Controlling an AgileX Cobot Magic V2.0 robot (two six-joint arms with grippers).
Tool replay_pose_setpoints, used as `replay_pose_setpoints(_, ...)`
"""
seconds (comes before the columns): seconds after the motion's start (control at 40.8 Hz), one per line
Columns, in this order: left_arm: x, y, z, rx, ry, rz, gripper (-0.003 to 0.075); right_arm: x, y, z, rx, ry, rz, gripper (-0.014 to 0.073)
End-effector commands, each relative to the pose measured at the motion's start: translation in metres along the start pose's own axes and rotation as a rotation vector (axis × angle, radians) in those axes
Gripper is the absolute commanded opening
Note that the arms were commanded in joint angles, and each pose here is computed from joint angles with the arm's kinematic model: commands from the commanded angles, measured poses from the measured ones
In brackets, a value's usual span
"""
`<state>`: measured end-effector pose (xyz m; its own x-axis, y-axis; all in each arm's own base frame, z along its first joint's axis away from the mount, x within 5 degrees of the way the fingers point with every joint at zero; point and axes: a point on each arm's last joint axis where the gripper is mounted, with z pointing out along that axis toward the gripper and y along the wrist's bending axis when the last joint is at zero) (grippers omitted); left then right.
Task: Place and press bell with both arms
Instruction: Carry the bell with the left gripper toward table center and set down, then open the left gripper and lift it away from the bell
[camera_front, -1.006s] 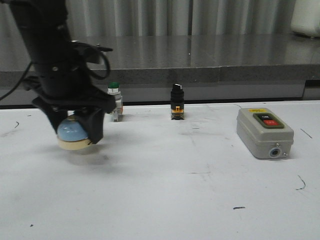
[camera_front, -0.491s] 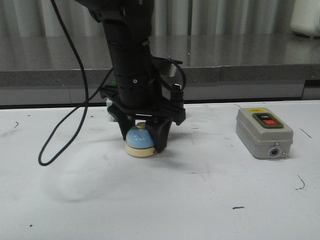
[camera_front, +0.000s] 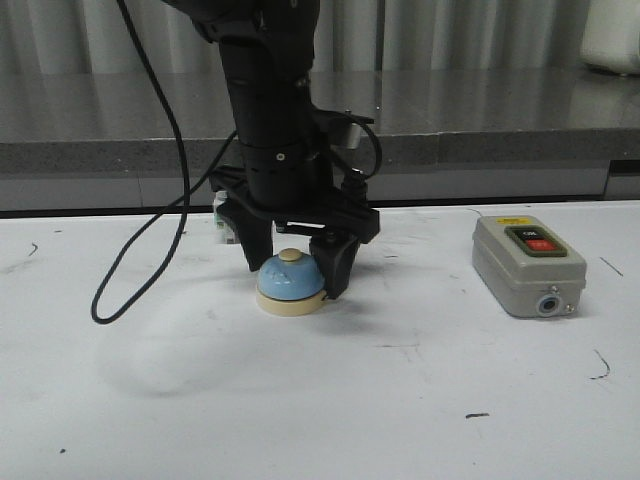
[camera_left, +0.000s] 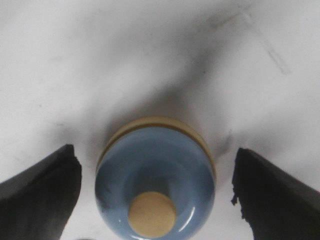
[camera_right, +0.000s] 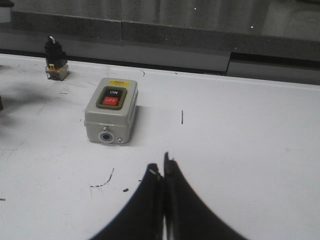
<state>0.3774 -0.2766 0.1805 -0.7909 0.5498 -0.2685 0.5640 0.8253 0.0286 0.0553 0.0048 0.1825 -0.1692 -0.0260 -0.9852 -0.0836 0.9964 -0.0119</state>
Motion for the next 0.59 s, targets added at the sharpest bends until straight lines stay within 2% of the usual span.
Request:
replay_pose_setpoints(0.0,-0.012,-0.001,-0.062,0.008,-0.154,-0.003,0.0599,-0.01,-0.001,-0.002,0.012,-0.101,-0.021,-0.0067)
replay_pose_setpoints(0.074,-0.012,0.0,-0.081,0.008,-0.19,0.008,0.0584,-0.01,-0.001,-0.002,0.012,-0.101,-0.021,-0.0067)
replay_pose_setpoints(0.147,-0.009,0.001,-0.098,0.009,-0.22,0.007,0.0528,-0.01,-0.001,-0.002,0.012,-0.101,-0.021,-0.0067)
replay_pose_setpoints(0.368,0.011,0.023,-0.138,-0.008,-0.275,-0.038,0.0257,-0.01,-0.001,-0.002,0.012,-0.101,-0.021,-0.0067)
replay_pose_setpoints(0.564,0.046,0.065,-0.156,-0.05,-0.295,-0.143,0.0061,-0.01,-0.001,-0.002,0.012,-0.101,-0.021,-0.0067)
